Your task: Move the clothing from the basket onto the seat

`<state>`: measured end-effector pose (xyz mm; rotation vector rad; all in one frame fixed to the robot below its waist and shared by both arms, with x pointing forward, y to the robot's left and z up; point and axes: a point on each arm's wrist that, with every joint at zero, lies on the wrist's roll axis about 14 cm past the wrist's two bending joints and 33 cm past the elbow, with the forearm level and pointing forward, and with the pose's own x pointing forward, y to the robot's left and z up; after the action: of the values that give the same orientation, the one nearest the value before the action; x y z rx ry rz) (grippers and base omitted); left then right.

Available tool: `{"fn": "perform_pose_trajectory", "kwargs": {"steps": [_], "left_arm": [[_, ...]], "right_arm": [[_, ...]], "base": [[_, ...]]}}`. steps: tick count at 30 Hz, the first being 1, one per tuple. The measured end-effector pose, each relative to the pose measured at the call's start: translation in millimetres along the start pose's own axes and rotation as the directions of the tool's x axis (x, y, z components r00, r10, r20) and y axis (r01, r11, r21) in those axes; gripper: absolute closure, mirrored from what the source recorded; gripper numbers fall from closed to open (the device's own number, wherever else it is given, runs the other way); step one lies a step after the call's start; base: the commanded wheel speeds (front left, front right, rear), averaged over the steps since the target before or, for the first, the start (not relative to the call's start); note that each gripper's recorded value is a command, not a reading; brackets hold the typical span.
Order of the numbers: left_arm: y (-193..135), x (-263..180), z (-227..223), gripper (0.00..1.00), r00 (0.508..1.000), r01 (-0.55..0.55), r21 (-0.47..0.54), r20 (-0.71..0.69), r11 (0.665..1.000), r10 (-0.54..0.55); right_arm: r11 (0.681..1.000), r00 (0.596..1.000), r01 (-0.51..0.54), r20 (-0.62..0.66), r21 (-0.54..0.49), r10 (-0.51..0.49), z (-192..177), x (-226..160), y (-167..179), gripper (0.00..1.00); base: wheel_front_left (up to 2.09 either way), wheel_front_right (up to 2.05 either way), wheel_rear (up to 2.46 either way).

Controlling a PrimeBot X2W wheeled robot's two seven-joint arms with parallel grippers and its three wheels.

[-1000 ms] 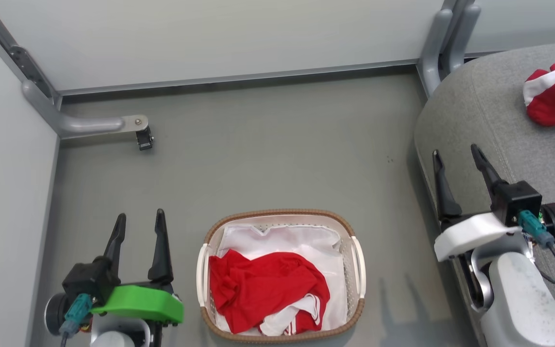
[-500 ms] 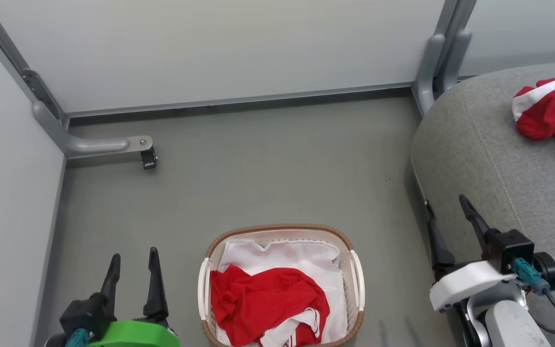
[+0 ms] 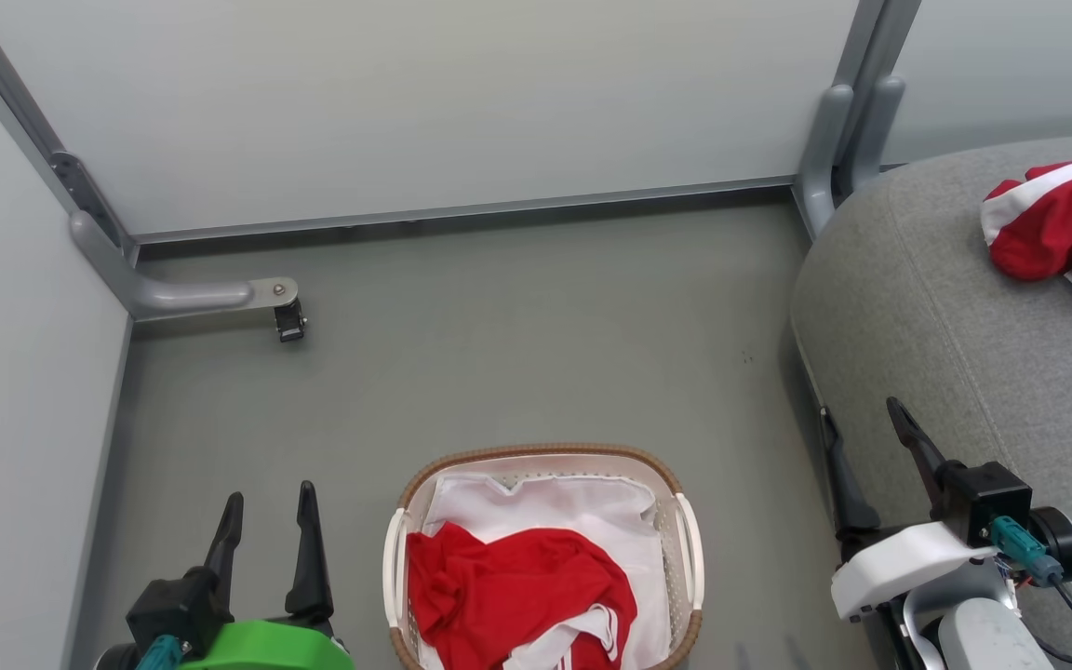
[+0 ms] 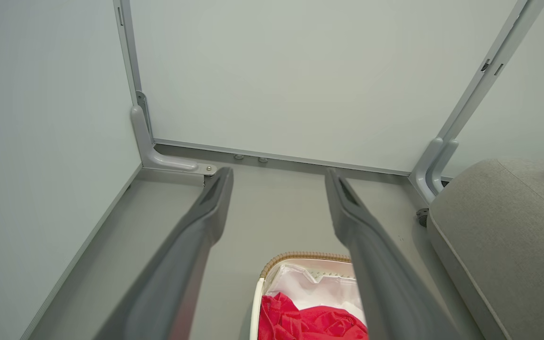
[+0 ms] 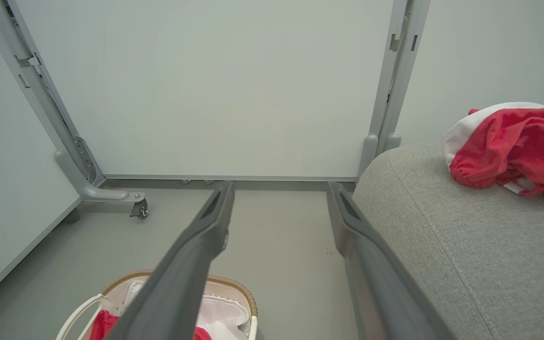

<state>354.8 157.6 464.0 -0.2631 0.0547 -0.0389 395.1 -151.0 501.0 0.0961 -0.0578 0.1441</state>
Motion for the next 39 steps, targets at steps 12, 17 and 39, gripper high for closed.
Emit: {"fn": "perform_pose_trajectory", "kwargs": {"steps": [12, 17, 39], "left_arm": [[-2.4, -1.4, -5.2, 0.0, 1.0, 0.004, -0.007, -0.016, 1.0, -0.004], [-2.4, -1.6, -6.3, 0.0, 1.0, 0.002, -0.008, -0.02, 1.0, -0.002], [-17.0, 17.6, -13.6, 0.0, 0.997, 0.061, 0.01, -0.043, 0.998, -0.06]], "right_arm": [[1.0, 1.0, -0.009, -0.003, 0.003, 0.009, -1.2, 1.0, 3.2, 0.0], [1.0, 1.0, -0.01, -0.005, 0.006, 0.01, -1.8, 1.4, 3.6, 0.0], [0.999, 0.999, 0.034, -0.024, -0.014, -0.034, -10.9, 14.7, -14.5, 0.0]], "base": [[0.0, 0.0, 0.0], [0.0, 0.0, 0.0], [0.0, 0.0, 0.0]]}}
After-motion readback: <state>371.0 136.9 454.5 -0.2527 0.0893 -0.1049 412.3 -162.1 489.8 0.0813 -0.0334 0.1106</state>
